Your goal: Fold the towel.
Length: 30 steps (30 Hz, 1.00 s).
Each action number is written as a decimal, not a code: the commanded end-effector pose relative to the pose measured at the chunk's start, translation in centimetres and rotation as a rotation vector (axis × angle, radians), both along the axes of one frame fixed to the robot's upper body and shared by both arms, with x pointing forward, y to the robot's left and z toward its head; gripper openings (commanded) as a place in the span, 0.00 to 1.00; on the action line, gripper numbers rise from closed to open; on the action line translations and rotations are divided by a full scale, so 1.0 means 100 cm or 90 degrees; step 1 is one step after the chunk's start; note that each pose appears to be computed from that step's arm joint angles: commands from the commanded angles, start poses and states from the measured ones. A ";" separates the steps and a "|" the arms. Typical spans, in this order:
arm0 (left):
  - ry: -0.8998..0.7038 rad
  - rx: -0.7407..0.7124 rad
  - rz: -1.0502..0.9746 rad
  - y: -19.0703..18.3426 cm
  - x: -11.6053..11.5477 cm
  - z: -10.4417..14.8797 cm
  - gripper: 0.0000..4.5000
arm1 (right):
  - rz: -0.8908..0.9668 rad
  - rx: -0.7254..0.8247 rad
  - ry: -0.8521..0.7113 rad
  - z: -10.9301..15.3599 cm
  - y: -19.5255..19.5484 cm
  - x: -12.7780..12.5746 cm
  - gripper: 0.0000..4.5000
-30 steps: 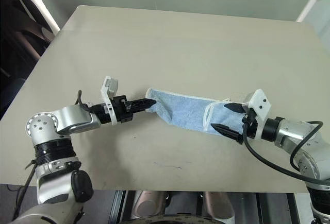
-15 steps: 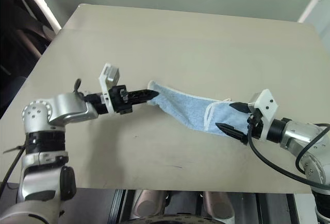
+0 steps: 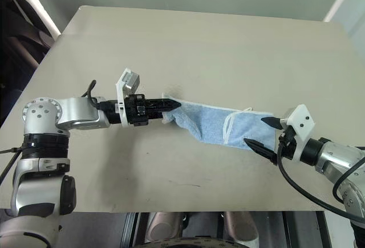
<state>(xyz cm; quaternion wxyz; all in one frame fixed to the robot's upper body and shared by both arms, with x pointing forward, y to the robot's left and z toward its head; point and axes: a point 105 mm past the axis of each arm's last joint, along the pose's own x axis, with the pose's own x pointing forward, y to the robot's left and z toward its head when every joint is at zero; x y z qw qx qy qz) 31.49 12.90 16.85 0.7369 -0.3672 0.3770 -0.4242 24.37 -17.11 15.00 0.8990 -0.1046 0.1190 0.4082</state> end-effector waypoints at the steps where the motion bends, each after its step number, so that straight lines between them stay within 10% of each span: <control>1: -0.019 -0.010 0.006 0.008 0.000 0.007 0.84 | 0.012 -0.001 -0.026 0.010 0.003 0.000 1.00; 3: -0.015 -0.007 0.013 0.014 -0.001 0.005 0.99 | 0.014 -0.002 -0.026 0.011 0.003 0.001 1.00; 14: 0.019 0.032 0.061 0.061 -0.020 -0.007 0.99 | 0.031 0.005 -0.012 0.004 0.007 0.005 1.00; 30: 0.057 -0.195 0.049 0.045 -0.042 -0.017 0.99 | 0.032 0.036 -0.012 0.001 0.018 0.019 1.00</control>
